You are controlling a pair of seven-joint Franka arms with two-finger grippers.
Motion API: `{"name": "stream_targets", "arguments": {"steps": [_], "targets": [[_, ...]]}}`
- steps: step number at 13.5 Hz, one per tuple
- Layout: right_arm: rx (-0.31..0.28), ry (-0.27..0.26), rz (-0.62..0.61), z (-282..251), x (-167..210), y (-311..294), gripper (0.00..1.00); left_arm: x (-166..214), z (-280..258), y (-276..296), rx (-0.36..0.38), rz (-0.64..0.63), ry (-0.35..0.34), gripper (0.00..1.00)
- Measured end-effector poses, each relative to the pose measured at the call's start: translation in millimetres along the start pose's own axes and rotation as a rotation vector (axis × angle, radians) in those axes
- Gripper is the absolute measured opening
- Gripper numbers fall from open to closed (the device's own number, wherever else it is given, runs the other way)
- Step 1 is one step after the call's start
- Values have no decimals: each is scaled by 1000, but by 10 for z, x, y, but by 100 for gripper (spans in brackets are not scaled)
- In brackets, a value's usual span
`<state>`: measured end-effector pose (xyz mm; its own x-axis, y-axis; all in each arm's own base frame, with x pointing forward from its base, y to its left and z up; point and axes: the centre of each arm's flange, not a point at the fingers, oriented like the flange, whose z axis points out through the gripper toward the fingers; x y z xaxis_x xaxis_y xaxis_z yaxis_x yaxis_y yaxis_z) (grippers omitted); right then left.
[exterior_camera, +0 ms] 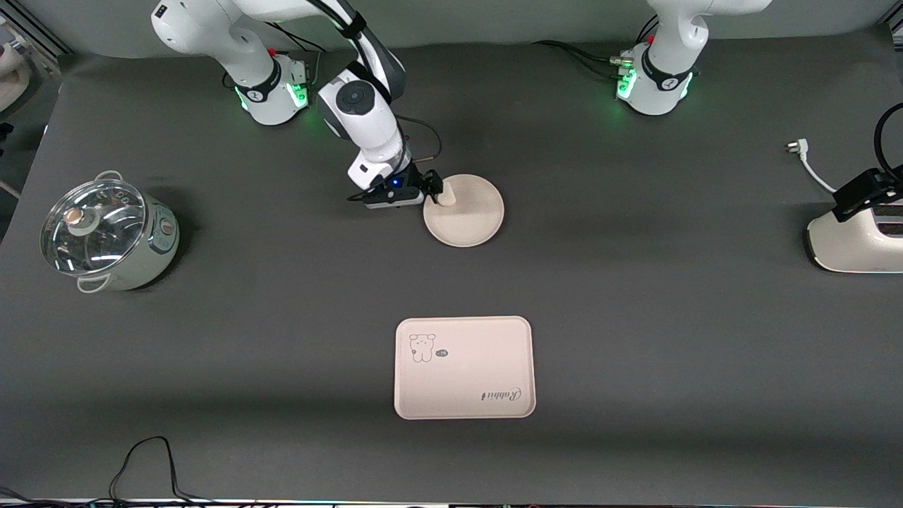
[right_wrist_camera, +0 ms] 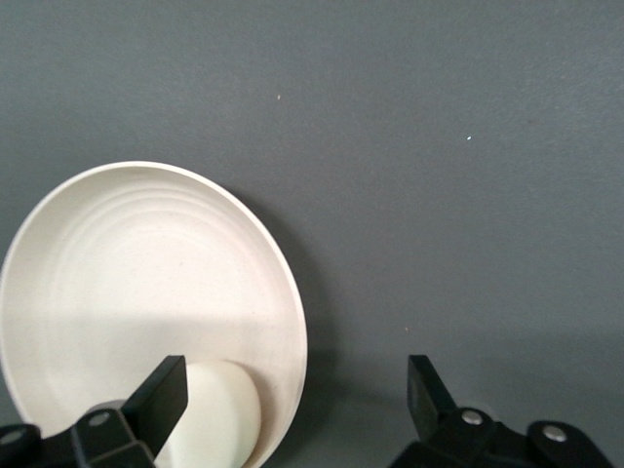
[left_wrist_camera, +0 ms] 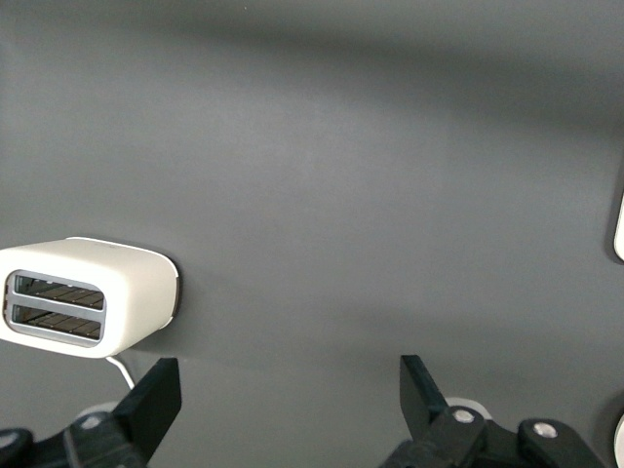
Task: Place bun in plate and plate on tray
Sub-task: 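Lower the right gripper to the plate rim and grasp it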
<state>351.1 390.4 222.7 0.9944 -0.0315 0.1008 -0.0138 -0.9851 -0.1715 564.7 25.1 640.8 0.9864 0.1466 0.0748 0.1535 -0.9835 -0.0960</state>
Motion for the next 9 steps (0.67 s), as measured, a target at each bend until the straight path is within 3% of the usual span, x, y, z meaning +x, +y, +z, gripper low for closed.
{"name": "stream_targets", "arguments": {"steps": [8,9], "targets": [[-4,30,-9,432,-87,99,100,-2,4,32,0,5,-2,100],[-3,30,-9,431,-85,97,91,-4,7,25,0,4,-4,100]]}}
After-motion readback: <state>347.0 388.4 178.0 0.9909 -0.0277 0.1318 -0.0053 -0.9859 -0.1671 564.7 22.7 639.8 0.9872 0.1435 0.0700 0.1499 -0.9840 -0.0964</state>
